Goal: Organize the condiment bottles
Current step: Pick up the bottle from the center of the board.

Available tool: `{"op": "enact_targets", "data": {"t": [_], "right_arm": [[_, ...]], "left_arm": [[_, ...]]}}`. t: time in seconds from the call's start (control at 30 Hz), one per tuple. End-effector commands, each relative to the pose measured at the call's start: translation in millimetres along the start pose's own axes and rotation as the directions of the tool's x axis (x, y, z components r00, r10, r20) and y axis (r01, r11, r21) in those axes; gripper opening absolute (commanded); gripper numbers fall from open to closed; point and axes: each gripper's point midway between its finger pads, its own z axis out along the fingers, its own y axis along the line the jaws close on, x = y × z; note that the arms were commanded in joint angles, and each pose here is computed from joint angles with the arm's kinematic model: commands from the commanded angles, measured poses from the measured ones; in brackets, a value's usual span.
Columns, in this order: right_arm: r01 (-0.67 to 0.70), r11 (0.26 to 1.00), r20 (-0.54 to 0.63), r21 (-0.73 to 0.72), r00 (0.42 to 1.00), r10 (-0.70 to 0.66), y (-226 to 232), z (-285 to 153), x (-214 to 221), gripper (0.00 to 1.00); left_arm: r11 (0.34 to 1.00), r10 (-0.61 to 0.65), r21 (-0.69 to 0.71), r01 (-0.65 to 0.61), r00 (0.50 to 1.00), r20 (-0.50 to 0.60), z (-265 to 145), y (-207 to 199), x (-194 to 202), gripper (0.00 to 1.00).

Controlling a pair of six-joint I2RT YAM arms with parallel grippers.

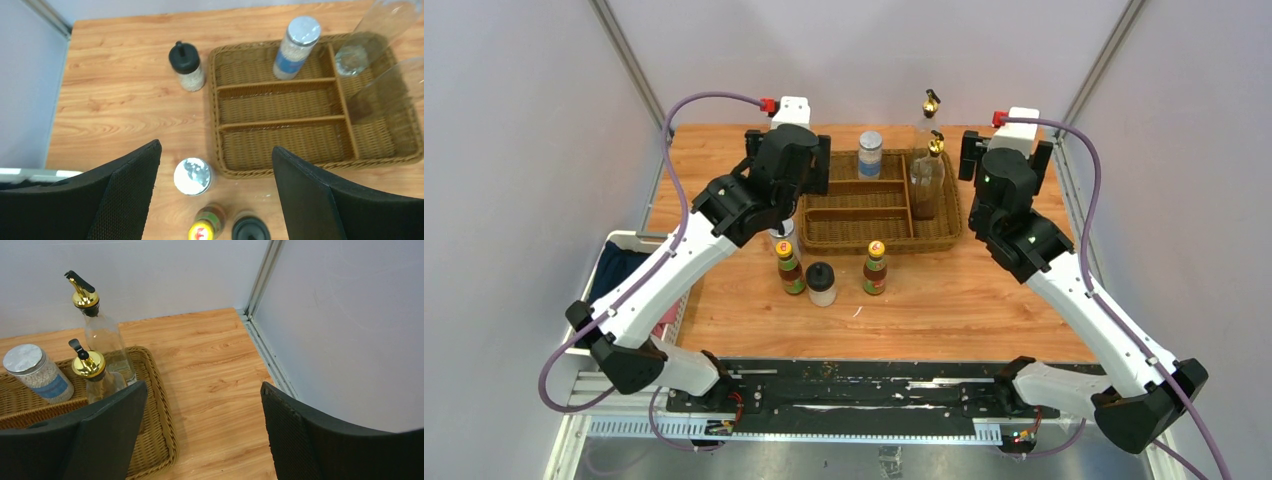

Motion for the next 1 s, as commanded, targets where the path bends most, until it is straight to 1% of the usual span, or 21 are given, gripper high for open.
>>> {"op": "enact_targets", "data": {"t": [0.0,0.33,0.5,0.77,0.83,0.97], "right_arm": [[0.03,0.999,-0.014,-0.022,0.999,-0.03,0,-6,-3,0.88],[0.128,0.988,-0.111,-0.085,0.984,-0.138,26,3,31,0.89],[0.129,0.986,-0.141,-0.108,0.98,-0.143,38,8,45,0.89],[0.132,0.981,-0.17,-0.141,0.973,-0.156,52,15,59,0.9],[0.135,0.98,-0.176,-0.148,0.971,-0.161,54,16,63,0.9],[0.14,0.978,-0.179,-0.156,0.97,-0.167,56,16,67,0.9]], "left_arm": [[0.994,0.065,-0.076,-0.074,0.991,-0.113,-5,16,23,0.88],[0.989,0.122,-0.041,-0.14,0.944,-0.305,-4,14,75,0.84],[0.998,0.034,-0.035,-0.05,0.928,-0.371,5,17,91,0.8],[0.999,-0.038,-0.029,0.028,0.883,-0.467,21,21,111,0.8],[0.999,-0.038,-0.026,0.029,0.876,-0.481,23,21,115,0.8],[0.999,-0.046,-0.005,0.049,0.879,-0.475,20,18,112,0.79]]}}
